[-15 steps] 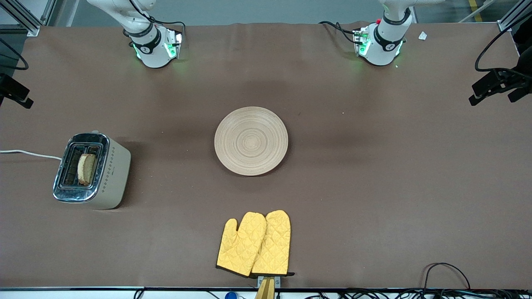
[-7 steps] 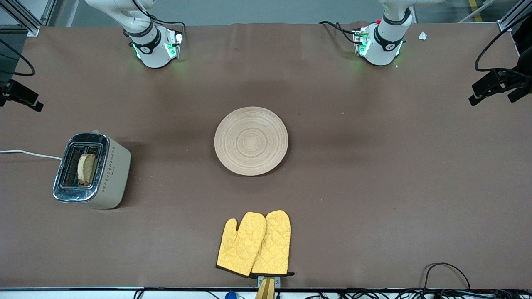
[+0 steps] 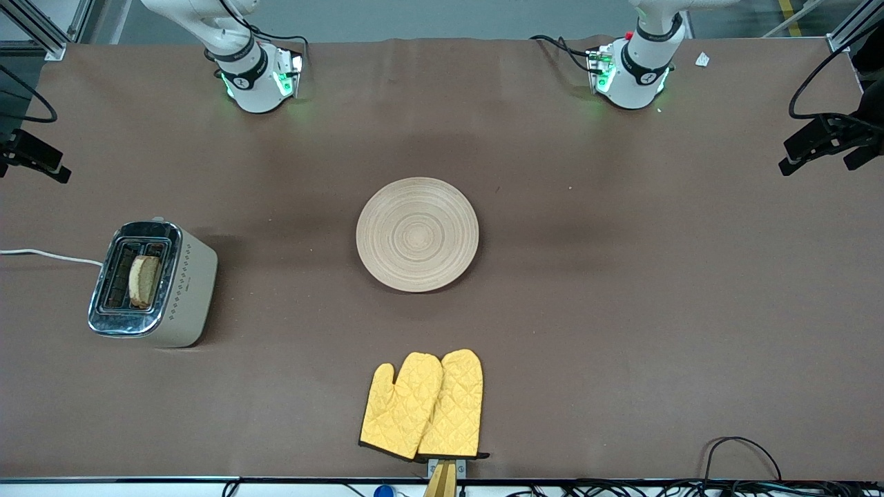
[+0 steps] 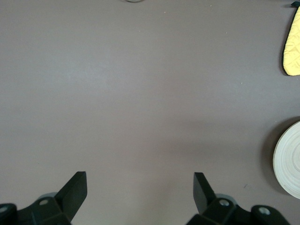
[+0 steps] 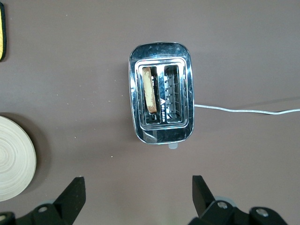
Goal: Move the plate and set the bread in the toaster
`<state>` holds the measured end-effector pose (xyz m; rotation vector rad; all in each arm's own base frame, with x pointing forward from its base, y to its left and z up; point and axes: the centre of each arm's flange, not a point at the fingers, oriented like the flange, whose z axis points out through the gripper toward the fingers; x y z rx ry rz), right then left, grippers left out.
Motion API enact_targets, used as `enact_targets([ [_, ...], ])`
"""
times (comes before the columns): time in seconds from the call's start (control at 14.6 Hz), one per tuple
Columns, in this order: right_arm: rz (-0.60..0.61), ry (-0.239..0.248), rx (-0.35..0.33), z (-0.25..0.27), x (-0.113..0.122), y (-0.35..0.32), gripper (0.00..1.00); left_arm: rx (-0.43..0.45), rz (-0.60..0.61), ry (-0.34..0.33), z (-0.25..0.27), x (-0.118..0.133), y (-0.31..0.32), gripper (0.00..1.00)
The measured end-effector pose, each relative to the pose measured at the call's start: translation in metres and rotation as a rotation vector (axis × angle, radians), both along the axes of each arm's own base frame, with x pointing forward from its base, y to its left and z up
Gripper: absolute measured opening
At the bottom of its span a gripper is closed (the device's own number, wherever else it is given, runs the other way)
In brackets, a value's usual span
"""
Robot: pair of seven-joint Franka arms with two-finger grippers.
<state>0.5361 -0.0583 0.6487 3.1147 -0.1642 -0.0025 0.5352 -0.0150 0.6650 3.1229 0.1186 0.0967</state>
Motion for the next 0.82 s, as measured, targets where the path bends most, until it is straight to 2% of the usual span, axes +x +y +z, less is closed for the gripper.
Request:
enact_targets([
  [0.82,0.001,0.006,0.001,-0.0030,-0.0001,-0.0006,1.00,0.000,-0.001,0.000,0.0000,0.0000,-0.0007,1.00],
])
